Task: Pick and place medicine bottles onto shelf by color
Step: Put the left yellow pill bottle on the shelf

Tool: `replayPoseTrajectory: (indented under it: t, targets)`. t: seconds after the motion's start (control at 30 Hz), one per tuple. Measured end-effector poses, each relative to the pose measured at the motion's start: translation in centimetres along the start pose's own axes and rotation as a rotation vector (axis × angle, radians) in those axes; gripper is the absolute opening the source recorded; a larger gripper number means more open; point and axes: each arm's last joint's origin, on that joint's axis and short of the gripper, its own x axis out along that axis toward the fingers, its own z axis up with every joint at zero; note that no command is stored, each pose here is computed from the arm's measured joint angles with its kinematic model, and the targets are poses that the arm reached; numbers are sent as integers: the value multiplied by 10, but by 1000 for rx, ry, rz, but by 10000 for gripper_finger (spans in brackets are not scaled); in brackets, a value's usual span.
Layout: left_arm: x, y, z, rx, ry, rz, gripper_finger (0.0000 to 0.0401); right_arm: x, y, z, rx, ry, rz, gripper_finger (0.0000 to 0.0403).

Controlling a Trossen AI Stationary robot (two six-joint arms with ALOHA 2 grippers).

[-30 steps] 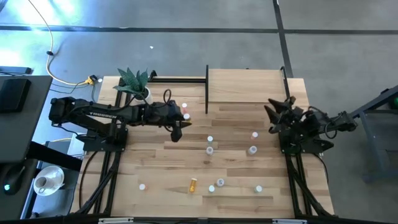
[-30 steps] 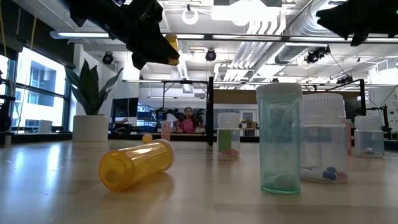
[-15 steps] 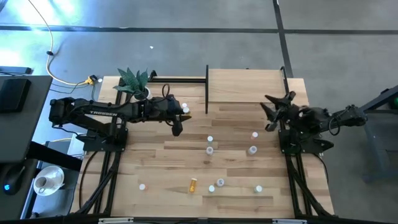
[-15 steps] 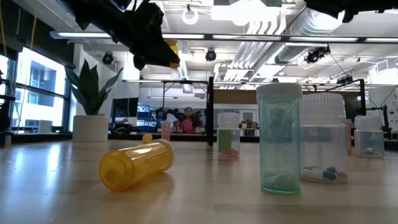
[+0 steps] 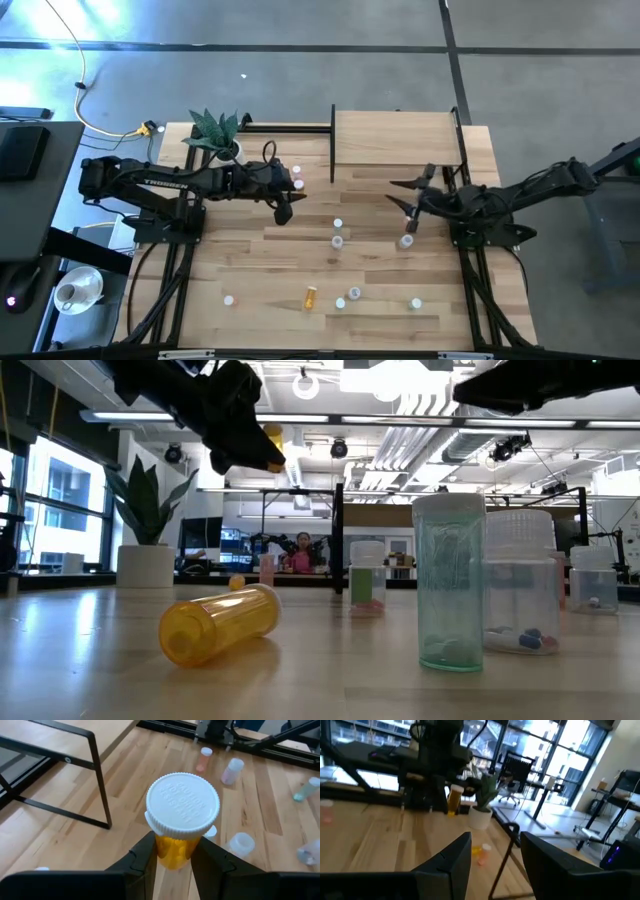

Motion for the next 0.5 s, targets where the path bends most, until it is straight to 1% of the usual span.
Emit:
replayPoseTrajectory:
  t: [0.13, 0.23, 0.37, 0.5]
  targets:
    - [0, 0, 0, 23, -5, -1, 90, 13, 2, 2, 11, -60, 0, 161]
    - [0, 0, 1, 32, -11, -2, 90, 24, 0, -1, 8, -68, -8, 162]
    - [0, -1, 6, 99, -62, -5, 90, 41, -6, -1, 34, -28, -60, 171]
    - [0, -1, 7, 135, -70, -6, 90, 58, -3, -10, 62, 46, -5, 182]
